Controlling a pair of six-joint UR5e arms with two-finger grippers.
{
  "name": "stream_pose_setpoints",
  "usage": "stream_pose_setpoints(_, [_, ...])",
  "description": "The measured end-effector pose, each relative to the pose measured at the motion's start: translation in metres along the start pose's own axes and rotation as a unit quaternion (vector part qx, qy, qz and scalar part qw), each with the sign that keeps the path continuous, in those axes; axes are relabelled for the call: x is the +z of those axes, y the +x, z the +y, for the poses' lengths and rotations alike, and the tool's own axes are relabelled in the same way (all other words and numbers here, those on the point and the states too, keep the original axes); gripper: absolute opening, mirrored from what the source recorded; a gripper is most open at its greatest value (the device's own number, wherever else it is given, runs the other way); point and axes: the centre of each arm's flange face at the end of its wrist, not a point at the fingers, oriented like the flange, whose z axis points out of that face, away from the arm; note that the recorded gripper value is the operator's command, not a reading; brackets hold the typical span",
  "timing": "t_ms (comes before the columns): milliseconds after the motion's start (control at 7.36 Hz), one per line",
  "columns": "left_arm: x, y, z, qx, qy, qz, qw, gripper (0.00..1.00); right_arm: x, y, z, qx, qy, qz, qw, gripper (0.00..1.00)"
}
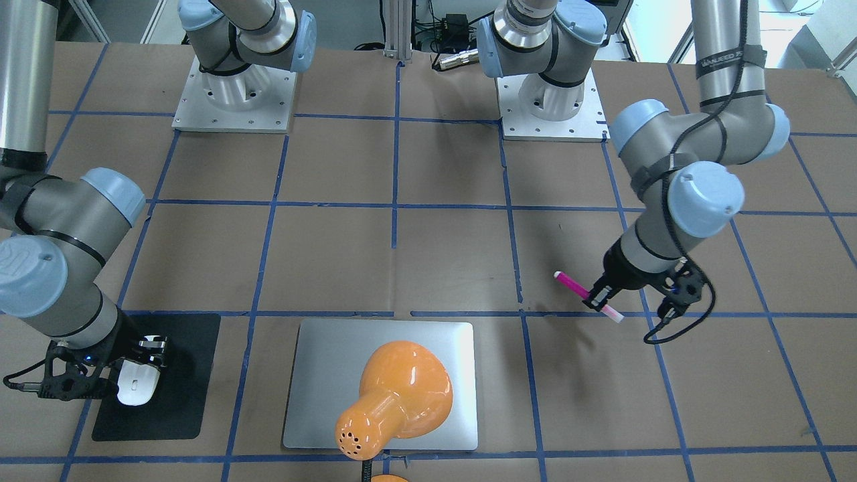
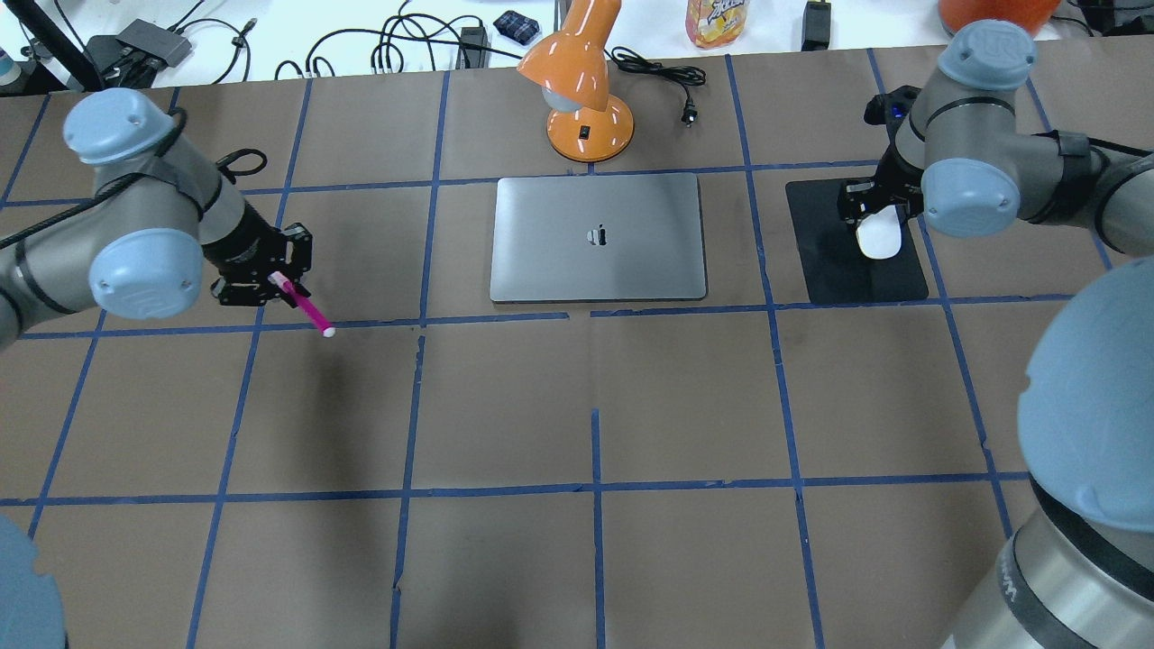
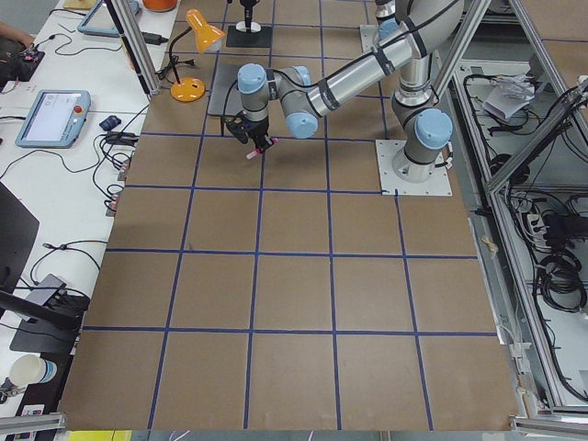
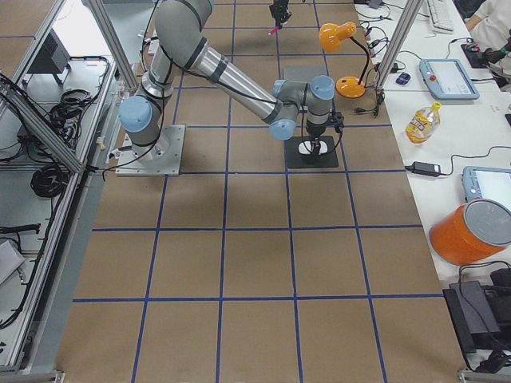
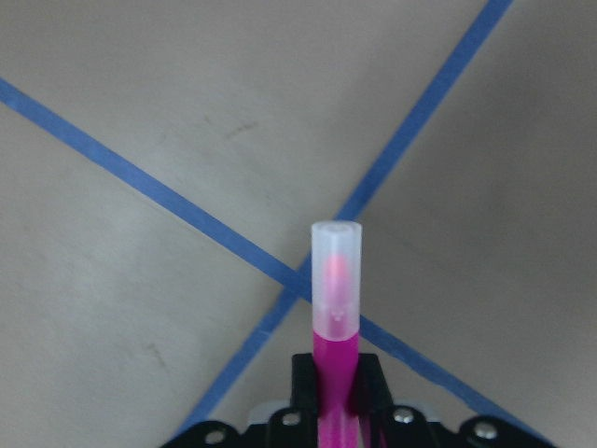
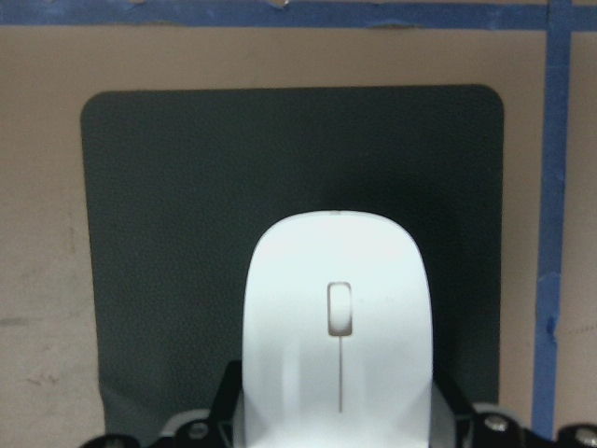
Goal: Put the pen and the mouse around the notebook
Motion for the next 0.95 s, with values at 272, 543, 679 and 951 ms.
stream_pose_setpoints(272, [0.010,0.052,0.073,-0.054,-0.003,0.003,0.9985,0.00,0.010,-0.003,-0.001,0.003,-0.005,-0.002,1.0000,0.61])
stream_pose_setpoints(543, [0.022,0.086,0.139,-0.087,-0.005,0.002,0.9962,0.00,0.021,-0.004,-0.002,0.004,-0.009,-0.002,0.9999,1.00])
stream_pose_setpoints(679, [0.030,0.099,0.169,-0.100,-0.010,0.001,0.9950,0.00,0.022,-0.004,-0.002,0.004,-0.009,-0.002,0.9999,1.00])
stream_pose_setpoints(951, [0.045,0.117,0.215,-0.146,-0.021,0.009,0.9890,0.00,0.011,-0.006,-0.003,0.003,-0.002,0.000,1.0000,1.00])
